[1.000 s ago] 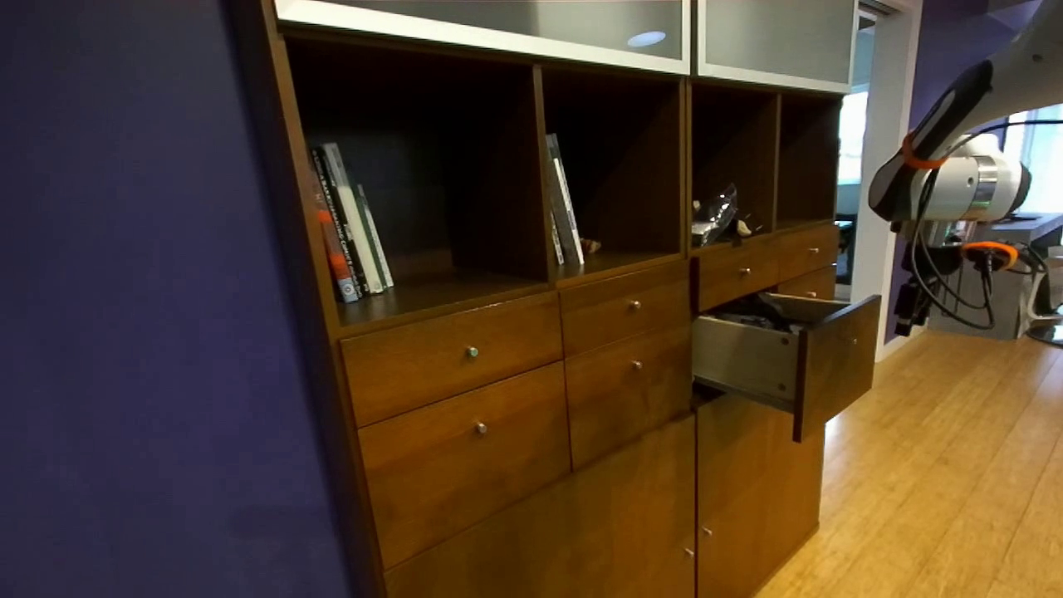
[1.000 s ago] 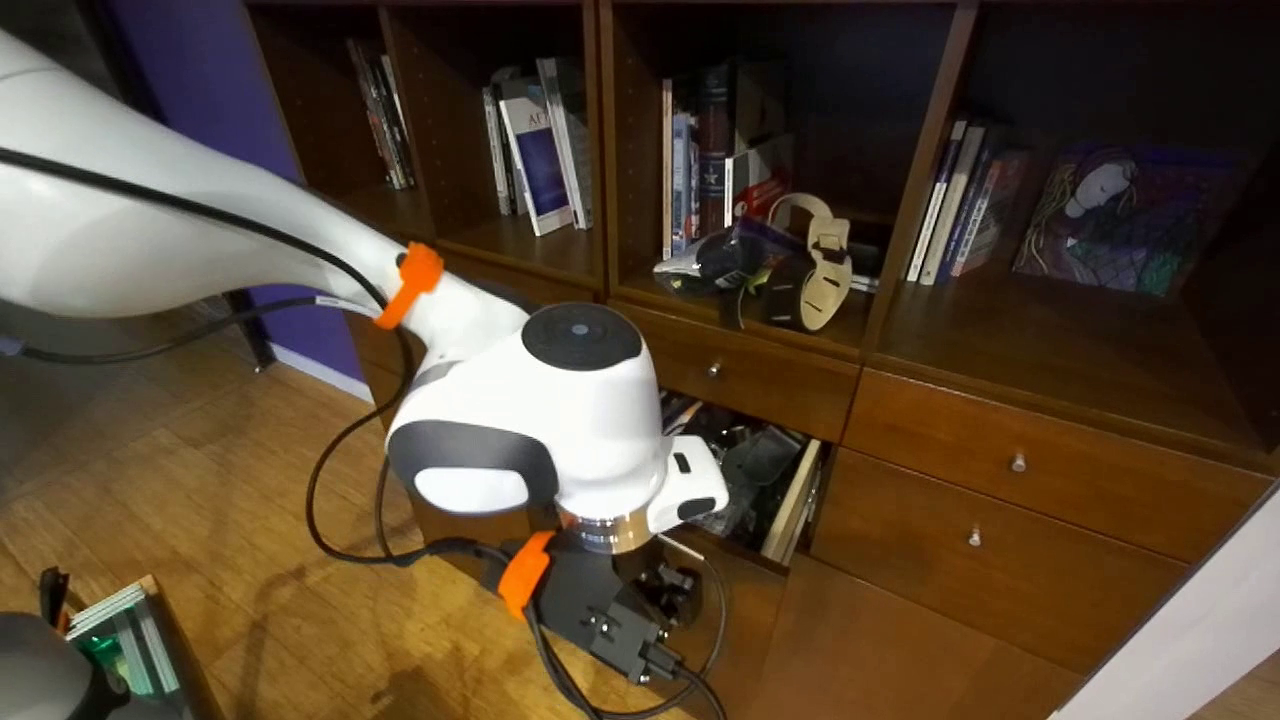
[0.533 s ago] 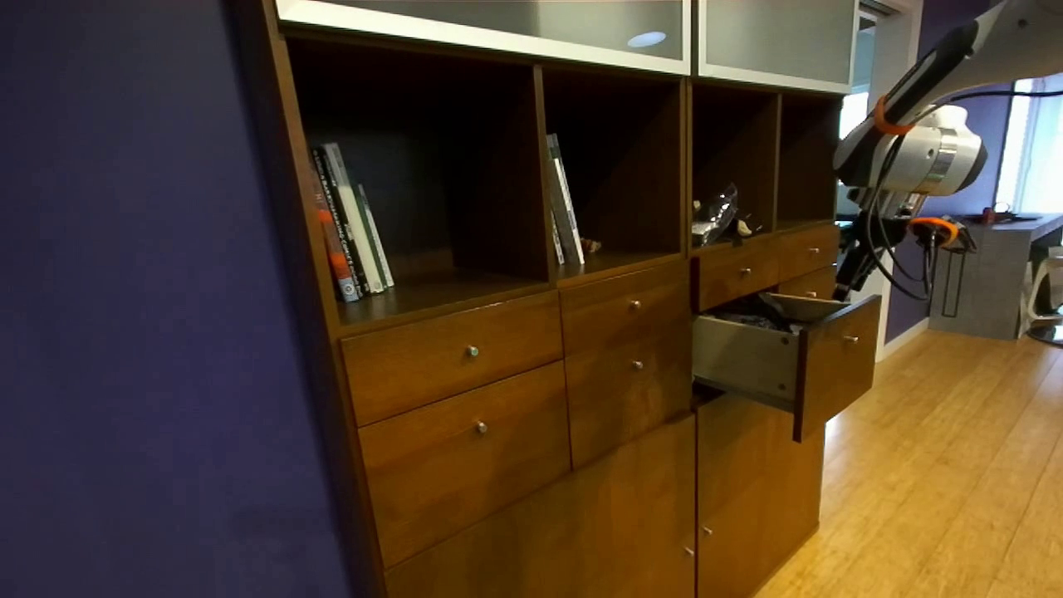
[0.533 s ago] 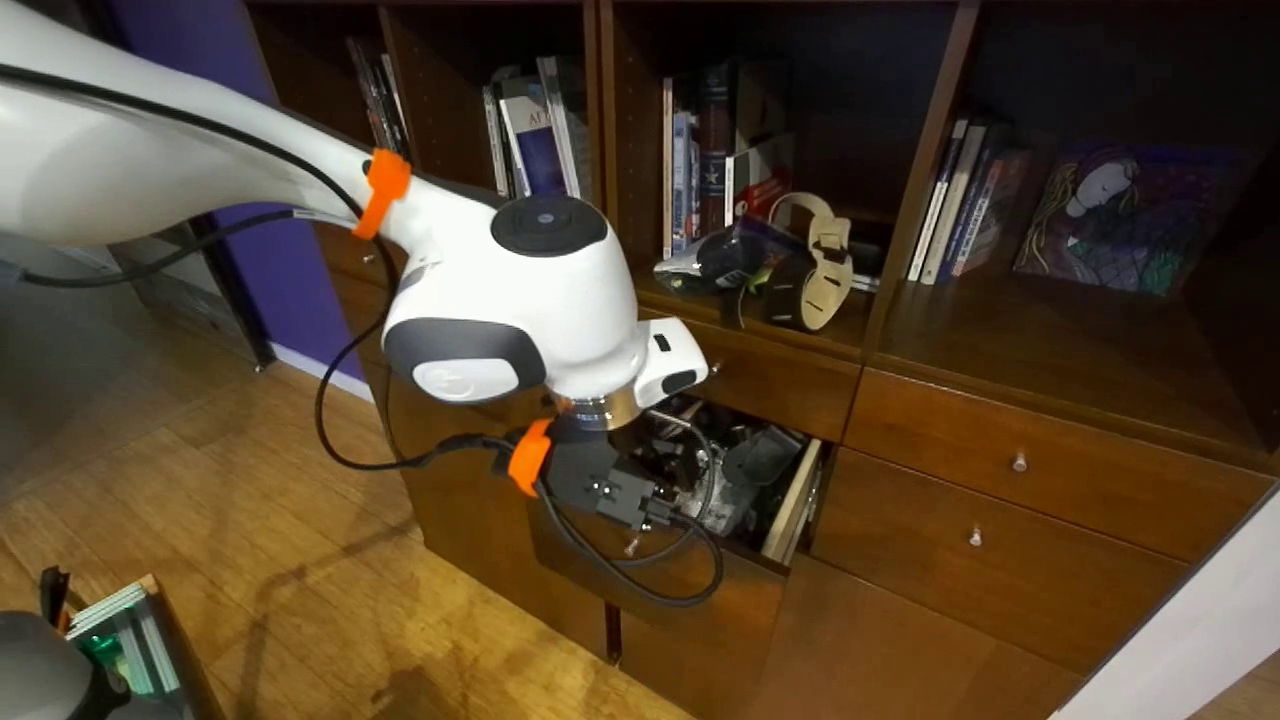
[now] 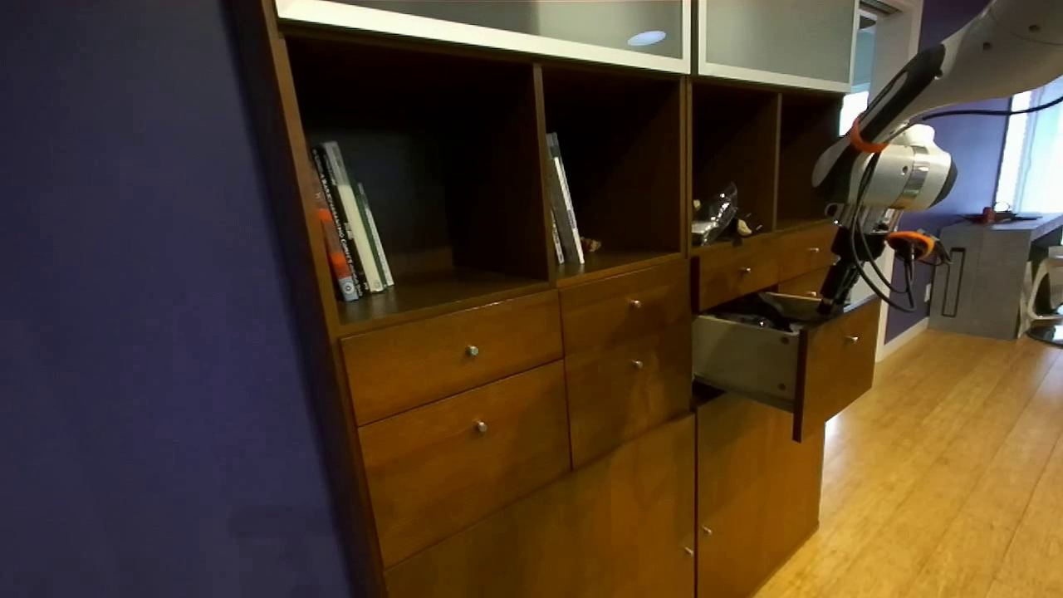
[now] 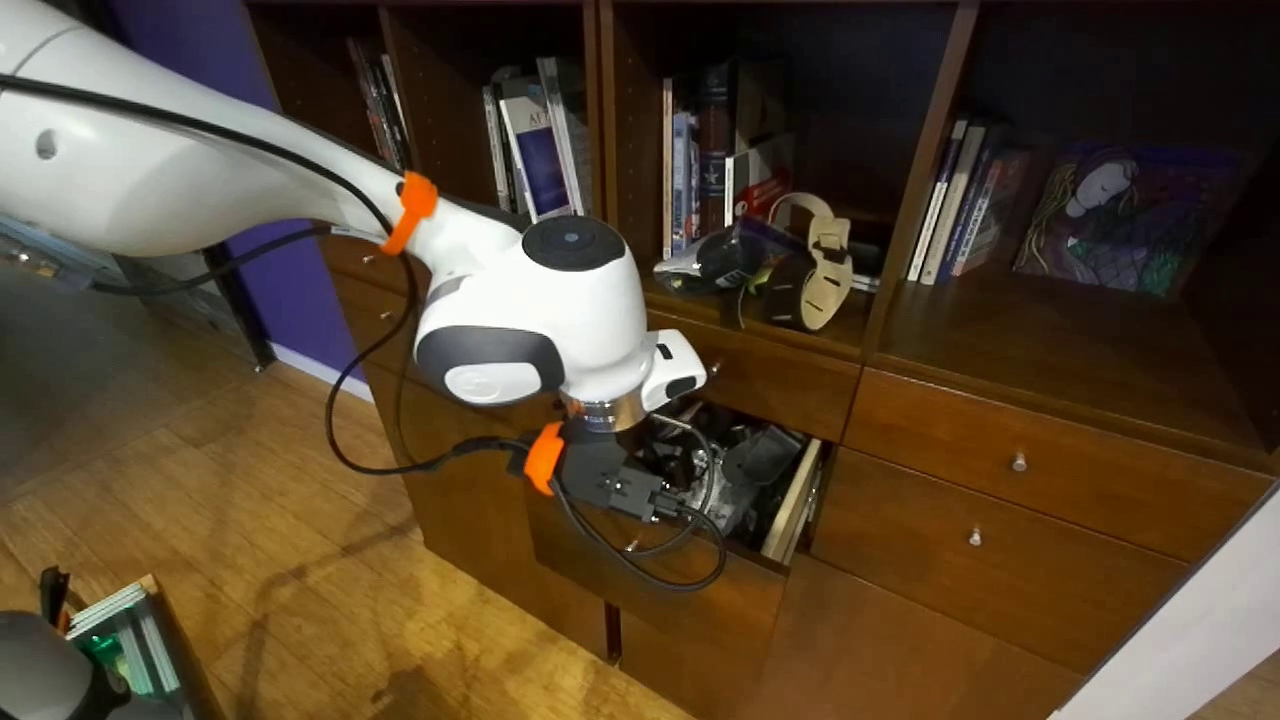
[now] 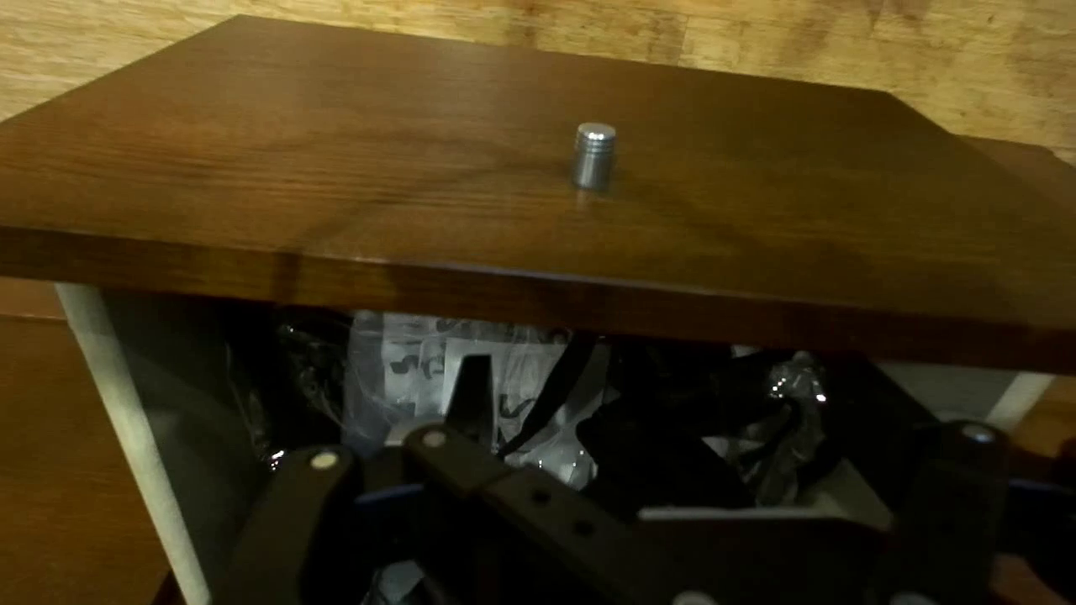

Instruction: Open the second to last right role bottom drawer

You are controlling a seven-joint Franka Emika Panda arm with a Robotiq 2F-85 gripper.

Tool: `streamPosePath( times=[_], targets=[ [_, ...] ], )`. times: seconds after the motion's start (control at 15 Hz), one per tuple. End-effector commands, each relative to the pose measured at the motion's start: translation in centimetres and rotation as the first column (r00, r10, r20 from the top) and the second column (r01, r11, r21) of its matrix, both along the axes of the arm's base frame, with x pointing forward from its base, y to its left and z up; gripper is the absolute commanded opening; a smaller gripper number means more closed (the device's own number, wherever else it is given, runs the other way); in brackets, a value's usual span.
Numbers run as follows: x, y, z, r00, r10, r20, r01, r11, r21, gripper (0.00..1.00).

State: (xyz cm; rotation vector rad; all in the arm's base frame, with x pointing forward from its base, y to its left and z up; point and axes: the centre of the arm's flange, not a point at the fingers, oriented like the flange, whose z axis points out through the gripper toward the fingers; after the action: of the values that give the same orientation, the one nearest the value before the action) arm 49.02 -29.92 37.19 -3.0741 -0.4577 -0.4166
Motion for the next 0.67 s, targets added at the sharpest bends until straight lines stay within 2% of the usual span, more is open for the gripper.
streamPosePath(
  times=[0.0,0.2,0.47,0.6],
  targets=[
    [0.58,-0.4,-0.64,1.0,0.015,-0.007,-0.015,1.0,-0.014,1.0],
    [0.5,-0.27,-0.86,0.999,0.017,-0.032,-0.018,0.999,-0.027,1.0],
    [-0.21,-0.68,-0.92,0.981,-0.008,-0.194,-0.015,0.993,-0.114,1.0],
    [0.03,-0.58,-0.83,0.969,-0.004,-0.246,-0.031,0.99,-0.139,1.0]
  ],
)
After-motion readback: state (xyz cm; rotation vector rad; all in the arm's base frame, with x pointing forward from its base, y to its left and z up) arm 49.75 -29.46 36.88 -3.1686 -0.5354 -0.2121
